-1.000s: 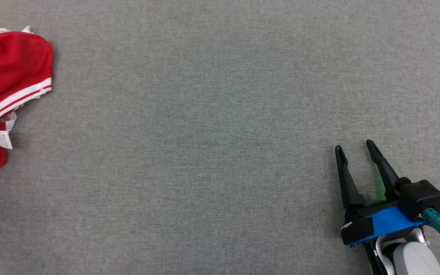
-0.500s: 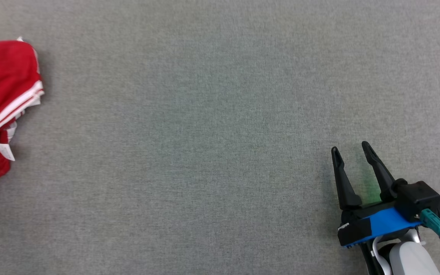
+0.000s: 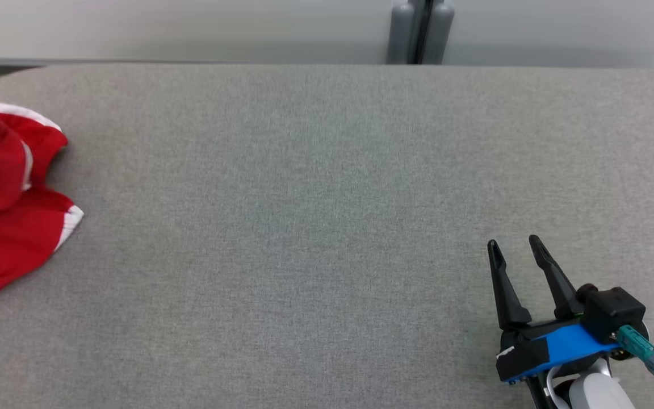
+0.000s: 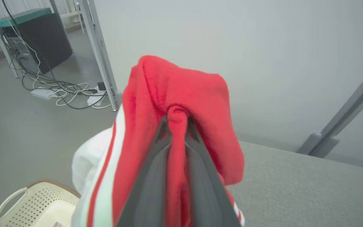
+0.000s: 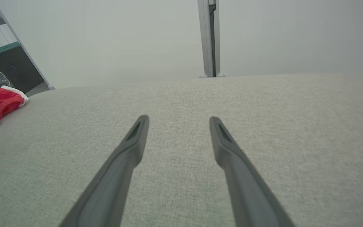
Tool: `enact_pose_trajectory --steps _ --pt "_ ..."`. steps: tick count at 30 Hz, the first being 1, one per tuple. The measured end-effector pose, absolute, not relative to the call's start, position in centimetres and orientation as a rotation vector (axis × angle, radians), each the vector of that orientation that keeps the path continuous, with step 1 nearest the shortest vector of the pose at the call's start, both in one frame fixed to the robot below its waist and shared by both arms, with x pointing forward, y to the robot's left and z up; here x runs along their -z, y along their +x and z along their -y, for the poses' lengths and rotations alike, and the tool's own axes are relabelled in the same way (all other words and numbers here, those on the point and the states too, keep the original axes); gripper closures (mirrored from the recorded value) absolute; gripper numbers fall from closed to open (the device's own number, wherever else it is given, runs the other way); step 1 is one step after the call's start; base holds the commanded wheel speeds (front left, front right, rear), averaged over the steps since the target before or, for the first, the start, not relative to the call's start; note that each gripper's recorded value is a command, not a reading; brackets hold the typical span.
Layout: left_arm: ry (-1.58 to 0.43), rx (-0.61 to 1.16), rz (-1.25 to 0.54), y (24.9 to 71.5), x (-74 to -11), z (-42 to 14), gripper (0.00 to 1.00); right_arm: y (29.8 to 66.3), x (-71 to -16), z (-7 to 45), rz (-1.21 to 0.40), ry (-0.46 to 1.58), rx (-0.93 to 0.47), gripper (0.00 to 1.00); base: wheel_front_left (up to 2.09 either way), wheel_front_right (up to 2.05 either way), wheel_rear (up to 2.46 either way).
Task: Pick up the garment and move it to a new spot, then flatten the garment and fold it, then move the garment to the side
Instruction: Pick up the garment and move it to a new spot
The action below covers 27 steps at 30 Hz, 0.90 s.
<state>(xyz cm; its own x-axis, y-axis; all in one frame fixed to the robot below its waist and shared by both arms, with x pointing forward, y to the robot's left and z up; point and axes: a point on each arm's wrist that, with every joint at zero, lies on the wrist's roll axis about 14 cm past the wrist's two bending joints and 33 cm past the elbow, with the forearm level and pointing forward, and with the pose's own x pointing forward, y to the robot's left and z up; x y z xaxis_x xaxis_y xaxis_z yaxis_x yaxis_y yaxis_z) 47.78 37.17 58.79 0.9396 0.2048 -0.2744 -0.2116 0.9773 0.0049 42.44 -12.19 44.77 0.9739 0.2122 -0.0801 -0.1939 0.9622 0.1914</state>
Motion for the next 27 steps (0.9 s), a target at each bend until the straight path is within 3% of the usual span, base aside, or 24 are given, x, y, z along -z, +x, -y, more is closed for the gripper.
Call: enact_pose_trajectory --steps 8,13,20,27 --pt "0.077 -0.008 -0.048 48.8 -68.6 -30.6 1.00 40.9 -46.4 14.3 -0.054 0.191 -0.148 0.00 0.00 0.00 0.00" --pt "0.106 0.235 0.038 48.8 -72.2 -20.9 1.00 39.0 -47.3 16.6 -0.027 0.192 -0.081 0.00 0.00 0.00 0.00" --pt "0.137 0.474 0.038 48.9 -71.8 -11.5 1.00 37.2 -47.9 20.0 -0.005 0.189 0.019 0.00 0.00 0.00 0.00" --pt "0.120 0.729 -0.086 48.1 -66.2 -1.9 1.00 35.0 -47.7 23.4 -0.005 0.171 0.128 0.00 0.00 0.00 0.00"
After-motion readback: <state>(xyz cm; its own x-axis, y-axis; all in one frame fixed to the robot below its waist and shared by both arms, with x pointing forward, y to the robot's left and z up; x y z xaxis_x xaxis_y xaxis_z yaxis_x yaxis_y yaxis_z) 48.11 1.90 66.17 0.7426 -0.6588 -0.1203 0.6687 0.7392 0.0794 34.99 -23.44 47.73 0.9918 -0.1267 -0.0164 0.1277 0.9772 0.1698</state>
